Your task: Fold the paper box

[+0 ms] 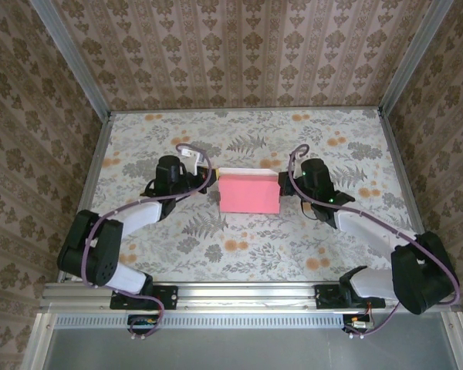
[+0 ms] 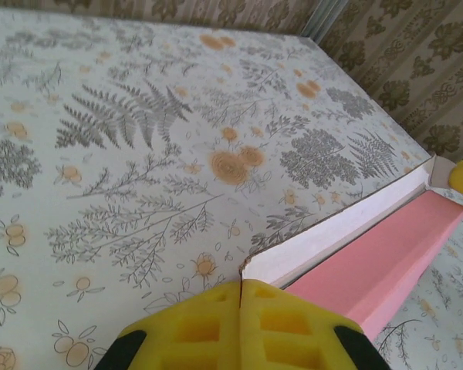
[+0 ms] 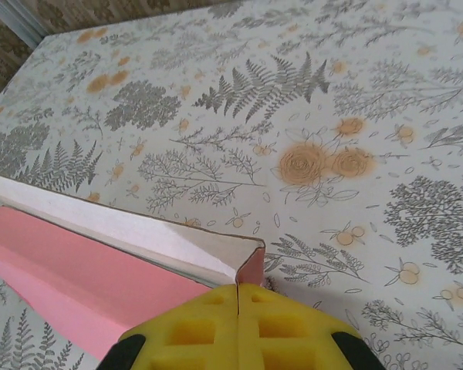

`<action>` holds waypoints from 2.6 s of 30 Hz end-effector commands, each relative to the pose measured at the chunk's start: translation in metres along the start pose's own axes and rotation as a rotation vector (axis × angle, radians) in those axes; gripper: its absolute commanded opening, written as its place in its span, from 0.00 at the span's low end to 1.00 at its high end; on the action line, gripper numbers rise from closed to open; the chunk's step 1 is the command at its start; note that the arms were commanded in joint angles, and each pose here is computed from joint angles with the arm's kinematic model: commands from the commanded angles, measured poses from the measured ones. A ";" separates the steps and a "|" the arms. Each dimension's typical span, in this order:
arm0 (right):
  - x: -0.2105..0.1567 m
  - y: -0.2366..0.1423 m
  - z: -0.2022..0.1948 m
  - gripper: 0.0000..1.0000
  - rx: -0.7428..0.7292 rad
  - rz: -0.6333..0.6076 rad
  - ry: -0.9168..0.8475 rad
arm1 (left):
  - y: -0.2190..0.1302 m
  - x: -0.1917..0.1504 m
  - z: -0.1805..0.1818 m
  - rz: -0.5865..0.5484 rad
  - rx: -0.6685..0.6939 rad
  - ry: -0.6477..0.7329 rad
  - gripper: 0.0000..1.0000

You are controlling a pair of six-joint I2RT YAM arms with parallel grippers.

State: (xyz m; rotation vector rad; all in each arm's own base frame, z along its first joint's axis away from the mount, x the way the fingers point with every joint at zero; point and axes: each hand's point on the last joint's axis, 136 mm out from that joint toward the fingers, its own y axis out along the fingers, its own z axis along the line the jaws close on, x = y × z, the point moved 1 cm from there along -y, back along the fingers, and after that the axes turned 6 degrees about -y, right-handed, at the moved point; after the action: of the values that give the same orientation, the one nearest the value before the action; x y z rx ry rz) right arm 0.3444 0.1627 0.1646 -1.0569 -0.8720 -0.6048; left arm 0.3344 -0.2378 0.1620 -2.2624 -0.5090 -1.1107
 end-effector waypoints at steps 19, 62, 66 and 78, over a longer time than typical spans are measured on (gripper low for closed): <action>-0.020 -0.045 0.004 0.16 -0.072 -0.152 -0.017 | -0.030 -0.014 -0.045 -0.194 0.019 0.256 0.07; -0.006 -0.076 0.028 0.56 0.253 0.309 0.138 | -0.044 -0.038 -0.057 -0.178 0.020 0.342 0.19; -0.016 -0.080 0.015 0.49 0.165 0.358 0.117 | -0.046 -0.036 -0.059 -0.174 0.013 0.339 0.24; -0.021 -0.094 0.005 0.38 0.034 0.450 0.054 | -0.071 -0.029 -0.061 -0.010 0.117 0.251 0.40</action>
State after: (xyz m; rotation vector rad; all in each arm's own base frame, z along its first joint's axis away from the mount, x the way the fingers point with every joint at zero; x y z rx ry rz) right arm 0.2644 0.1385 0.1915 -1.0808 -0.5684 -0.2665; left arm 0.2483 -0.2330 0.1995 -1.9867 -0.5331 -1.4399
